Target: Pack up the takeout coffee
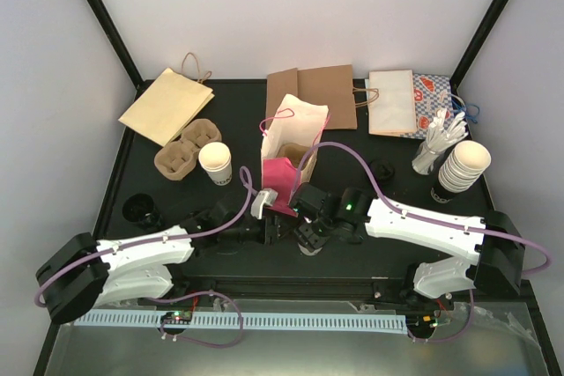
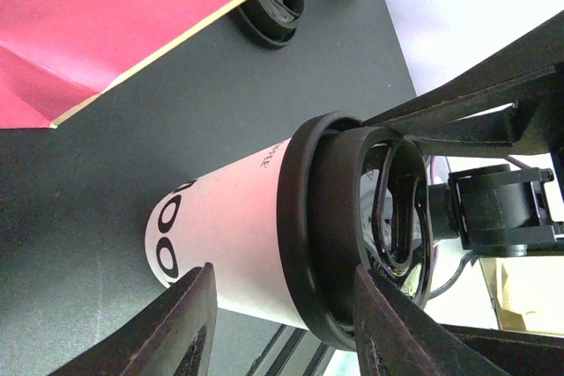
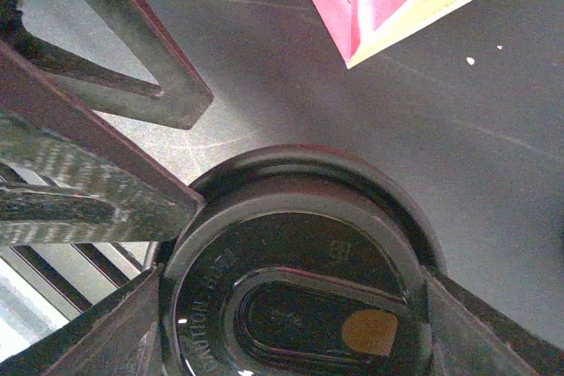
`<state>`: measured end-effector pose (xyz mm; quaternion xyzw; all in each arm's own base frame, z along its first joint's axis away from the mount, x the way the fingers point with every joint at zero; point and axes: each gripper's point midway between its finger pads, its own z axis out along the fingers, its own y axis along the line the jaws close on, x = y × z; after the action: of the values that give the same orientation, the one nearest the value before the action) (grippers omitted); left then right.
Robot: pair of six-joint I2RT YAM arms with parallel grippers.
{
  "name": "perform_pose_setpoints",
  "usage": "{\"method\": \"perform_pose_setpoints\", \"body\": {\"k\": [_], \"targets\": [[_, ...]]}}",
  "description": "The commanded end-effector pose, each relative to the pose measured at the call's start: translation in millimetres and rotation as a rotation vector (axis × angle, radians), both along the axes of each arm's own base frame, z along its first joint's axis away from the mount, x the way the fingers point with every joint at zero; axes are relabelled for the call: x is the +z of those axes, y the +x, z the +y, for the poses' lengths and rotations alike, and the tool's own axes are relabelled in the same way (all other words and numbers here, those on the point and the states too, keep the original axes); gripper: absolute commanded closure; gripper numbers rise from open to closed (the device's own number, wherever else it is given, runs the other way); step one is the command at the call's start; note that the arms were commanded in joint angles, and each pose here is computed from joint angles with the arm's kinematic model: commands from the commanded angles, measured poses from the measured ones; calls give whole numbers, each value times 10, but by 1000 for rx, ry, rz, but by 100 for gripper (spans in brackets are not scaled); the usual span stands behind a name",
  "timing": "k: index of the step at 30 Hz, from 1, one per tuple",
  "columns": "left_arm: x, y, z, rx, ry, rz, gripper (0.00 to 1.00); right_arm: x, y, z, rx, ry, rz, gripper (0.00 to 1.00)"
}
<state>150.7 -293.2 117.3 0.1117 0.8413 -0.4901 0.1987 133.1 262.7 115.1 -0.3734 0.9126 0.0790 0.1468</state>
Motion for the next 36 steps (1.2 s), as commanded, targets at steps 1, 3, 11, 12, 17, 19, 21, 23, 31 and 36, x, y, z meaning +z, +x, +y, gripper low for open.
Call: {"method": "perform_pose_setpoints", "body": {"k": [1, 3, 11, 12, 17, 19, 21, 23, 31, 36], "targets": [[66, 1, -69, -22, -47, 4, 57, -672, -748, -483, 31, -250, 361, 38], [51, 3, -80, -24, -46, 8, 57, -670, -736, -478, 30, -249, 355, 38], [-177, 52, -34, 18, 31, 53, 61, -646, -716, -453, 31, -239, 346, 38], [-227, 65, -10, 33, 51, 63, 61, -644, -719, -451, 32, -238, 346, 38], [-472, 74, 57, 56, 173, 128, 63, -654, -748, -428, 57, -245, 348, 38], [-496, 78, 61, 62, 178, 136, 64, -676, -777, -421, 68, -254, 355, 38], [-494, 95, 62, 69, 179, 133, 64, -702, -811, -407, 80, -258, 364, 38], [-484, 118, 50, 70, 187, 128, 64, -720, -839, -387, 87, -255, 372, 38], [-394, 167, -106, 30, 158, 111, 61, -709, -858, -338, 100, -241, 369, 38], [-413, 156, -145, 8, 161, 118, 58, -714, -855, -320, 95, -226, 367, 38]]}}
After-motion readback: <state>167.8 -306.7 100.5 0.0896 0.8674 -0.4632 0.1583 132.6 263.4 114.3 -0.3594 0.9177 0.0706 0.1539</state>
